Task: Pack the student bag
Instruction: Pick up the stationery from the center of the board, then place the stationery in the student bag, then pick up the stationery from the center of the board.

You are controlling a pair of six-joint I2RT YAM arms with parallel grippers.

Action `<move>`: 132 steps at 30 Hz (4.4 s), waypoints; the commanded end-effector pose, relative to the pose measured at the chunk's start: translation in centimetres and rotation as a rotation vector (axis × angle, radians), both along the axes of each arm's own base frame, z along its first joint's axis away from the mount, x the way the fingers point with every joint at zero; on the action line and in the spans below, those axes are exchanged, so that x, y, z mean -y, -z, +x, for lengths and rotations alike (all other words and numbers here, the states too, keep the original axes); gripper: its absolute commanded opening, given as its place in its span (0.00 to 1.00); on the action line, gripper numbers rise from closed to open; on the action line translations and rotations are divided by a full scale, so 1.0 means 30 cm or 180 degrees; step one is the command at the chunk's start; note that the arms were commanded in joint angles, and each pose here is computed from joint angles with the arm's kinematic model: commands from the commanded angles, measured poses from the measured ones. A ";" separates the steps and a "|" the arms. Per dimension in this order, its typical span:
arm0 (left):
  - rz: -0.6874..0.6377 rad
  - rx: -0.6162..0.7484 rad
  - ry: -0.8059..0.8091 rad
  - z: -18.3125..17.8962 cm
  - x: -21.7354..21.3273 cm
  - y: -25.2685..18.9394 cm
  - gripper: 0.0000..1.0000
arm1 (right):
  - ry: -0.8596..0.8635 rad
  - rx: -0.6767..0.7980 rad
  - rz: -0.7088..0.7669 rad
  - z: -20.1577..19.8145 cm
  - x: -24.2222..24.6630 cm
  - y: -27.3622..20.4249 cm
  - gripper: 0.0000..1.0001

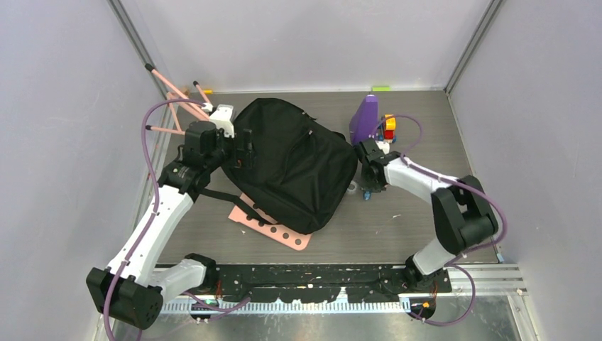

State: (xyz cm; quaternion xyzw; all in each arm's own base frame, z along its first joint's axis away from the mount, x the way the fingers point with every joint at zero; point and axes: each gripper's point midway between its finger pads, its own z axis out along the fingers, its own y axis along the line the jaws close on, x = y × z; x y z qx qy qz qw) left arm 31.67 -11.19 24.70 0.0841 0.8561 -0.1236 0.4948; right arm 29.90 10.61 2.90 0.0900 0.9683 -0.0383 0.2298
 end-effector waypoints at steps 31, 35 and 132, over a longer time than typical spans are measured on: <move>0.0096 0.0323 -0.0224 -0.002 -0.062 -0.065 1.00 | 0.0017 0.1321 0.1905 0.113 -0.782 -0.684 0.01; 0.0116 0.0329 -0.0231 -0.003 -0.066 -0.065 1.00 | 0.0104 0.1328 0.1854 0.141 -0.791 -0.675 0.01; -0.0346 0.0223 0.1212 -0.109 0.265 -0.047 0.96 | -0.0399 -0.0269 0.0357 0.129 0.090 -0.112 0.37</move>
